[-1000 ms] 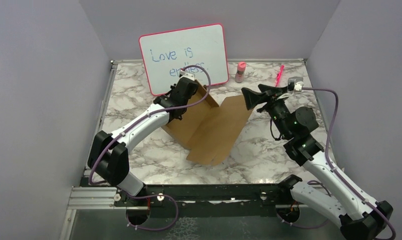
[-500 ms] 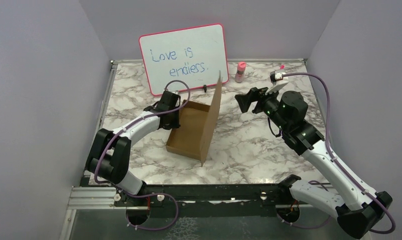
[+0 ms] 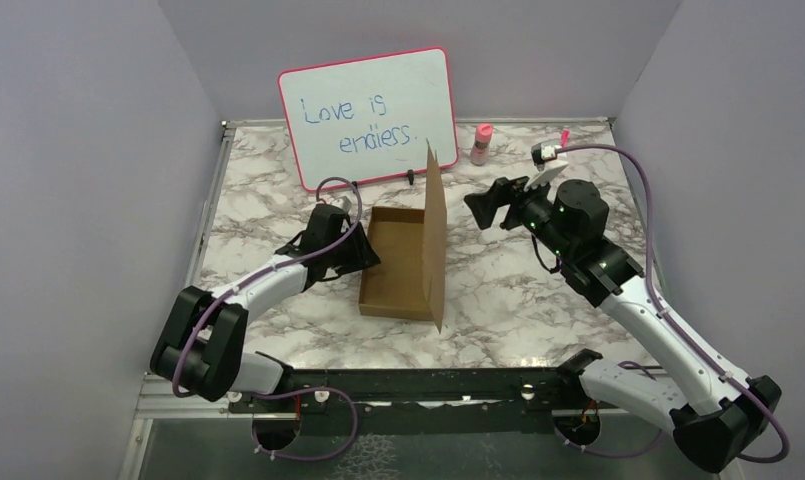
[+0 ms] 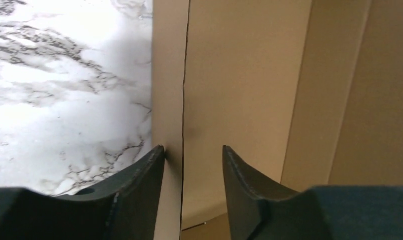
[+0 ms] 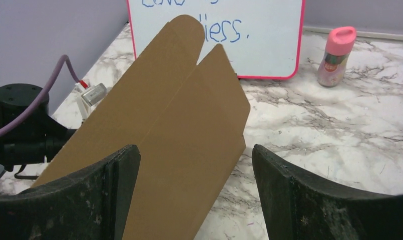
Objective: Fold the paper box
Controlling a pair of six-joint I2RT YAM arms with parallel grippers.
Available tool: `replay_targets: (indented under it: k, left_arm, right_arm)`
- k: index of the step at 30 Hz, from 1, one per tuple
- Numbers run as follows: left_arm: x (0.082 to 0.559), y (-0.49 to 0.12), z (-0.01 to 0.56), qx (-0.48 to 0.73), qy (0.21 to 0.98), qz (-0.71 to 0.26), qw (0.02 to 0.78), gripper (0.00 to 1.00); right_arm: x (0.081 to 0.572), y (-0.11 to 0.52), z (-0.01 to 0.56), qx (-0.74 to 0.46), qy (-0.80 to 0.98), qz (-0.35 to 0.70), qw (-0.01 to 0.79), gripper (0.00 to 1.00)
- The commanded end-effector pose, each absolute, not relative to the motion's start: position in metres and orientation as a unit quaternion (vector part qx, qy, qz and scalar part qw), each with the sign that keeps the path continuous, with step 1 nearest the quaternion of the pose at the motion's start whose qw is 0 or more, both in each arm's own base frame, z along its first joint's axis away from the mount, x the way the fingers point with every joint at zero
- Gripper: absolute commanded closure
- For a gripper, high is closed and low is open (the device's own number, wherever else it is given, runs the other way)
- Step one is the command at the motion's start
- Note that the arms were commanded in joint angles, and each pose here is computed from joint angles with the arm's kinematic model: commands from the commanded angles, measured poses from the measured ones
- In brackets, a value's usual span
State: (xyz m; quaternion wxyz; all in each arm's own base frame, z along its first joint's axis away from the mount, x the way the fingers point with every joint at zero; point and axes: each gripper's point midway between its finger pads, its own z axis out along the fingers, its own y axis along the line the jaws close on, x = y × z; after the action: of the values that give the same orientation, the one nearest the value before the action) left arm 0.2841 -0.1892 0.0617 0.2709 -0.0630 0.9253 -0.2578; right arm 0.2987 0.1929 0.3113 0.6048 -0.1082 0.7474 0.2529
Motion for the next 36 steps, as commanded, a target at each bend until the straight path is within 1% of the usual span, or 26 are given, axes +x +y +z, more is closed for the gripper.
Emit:
replay_targets:
  k: [1,6,9,16,20,23,27,30,34,36]
  left_arm:
    - [0.291,-0.216,0.091,-0.093,0.882,-0.352,0.298,0.50]
    - [0.281,-0.233,0.090,-0.090,0.873,-0.380,0.292,0.46]
    - [0.276,-0.243,0.090,-0.091,0.865,-0.398,0.291,0.42]
    - [0.273,-0.269,0.097,-0.064,0.857,-0.414,0.302,0.33]
    - [0.280,-0.259,0.098,-0.064,0.859,-0.392,0.325,0.24]
    - [0.287,-0.245,0.098,-0.066,0.866,-0.367,0.334,0.17]
    - [0.295,-0.226,0.107,-0.073,0.866,-0.346,0.355,0.12]
    - [0.301,-0.208,0.118,-0.072,0.869,-0.312,0.377,0.08]
    - [0.305,-0.188,0.147,-0.044,0.870,-0.275,0.408,0.05]
    - [0.305,-0.174,0.161,-0.025,0.874,-0.238,0.424,0.04]
  right_arm:
    - [0.295,0.206,0.311,-0.126,0.742,0.283,0.595,0.13]
    - [0.294,0.211,0.320,-0.137,0.742,0.290,0.589,0.12]
    - [0.293,0.217,0.330,-0.158,0.744,0.294,0.578,0.10]
    - [0.293,0.235,0.329,-0.212,0.781,0.298,0.507,0.08]
    - [0.297,0.238,0.326,-0.222,0.801,0.280,0.481,0.08]
    - [0.303,0.237,0.324,-0.222,0.815,0.247,0.474,0.08]
    - [0.315,0.231,0.320,-0.216,0.835,0.179,0.473,0.08]
    - [0.321,0.227,0.315,-0.216,0.846,0.136,0.469,0.13]
    - [0.323,0.231,0.306,-0.224,0.854,0.106,0.457,0.26]
    - [0.323,0.234,0.301,-0.230,0.858,0.089,0.450,0.29]
